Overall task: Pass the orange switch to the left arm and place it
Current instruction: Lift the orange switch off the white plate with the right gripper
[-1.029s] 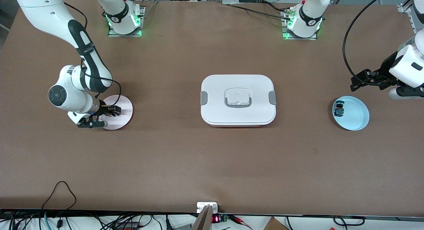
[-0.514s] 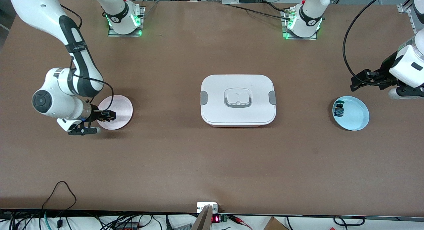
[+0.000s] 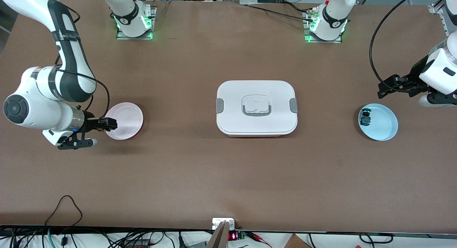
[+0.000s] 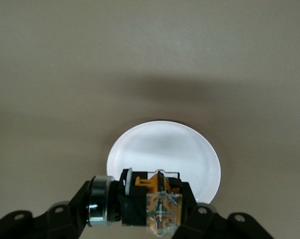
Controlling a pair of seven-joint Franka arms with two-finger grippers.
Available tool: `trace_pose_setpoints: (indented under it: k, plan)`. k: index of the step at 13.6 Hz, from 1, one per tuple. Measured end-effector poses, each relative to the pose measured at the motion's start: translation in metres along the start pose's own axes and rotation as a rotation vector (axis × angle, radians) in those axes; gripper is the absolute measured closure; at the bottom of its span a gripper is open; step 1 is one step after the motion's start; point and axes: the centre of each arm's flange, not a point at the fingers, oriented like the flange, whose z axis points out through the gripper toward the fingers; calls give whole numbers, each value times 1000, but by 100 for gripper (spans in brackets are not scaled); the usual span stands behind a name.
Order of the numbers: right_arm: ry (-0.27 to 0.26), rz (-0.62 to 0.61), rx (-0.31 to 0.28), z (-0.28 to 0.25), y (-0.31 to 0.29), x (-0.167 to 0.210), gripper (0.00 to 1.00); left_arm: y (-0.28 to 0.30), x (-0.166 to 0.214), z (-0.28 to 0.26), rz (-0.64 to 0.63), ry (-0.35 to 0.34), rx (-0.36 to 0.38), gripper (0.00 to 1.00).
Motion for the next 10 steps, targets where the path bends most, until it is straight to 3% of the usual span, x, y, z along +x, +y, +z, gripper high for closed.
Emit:
trace_pose_setpoints:
  k: [5, 10]
  plan:
    - [19, -112, 32, -66, -68, -7, 28, 0, 0, 0, 1, 0, 0, 0]
    - [47, -271, 156, -118, -128, -31, 28, 0, 0, 0, 0, 0, 0, 0]
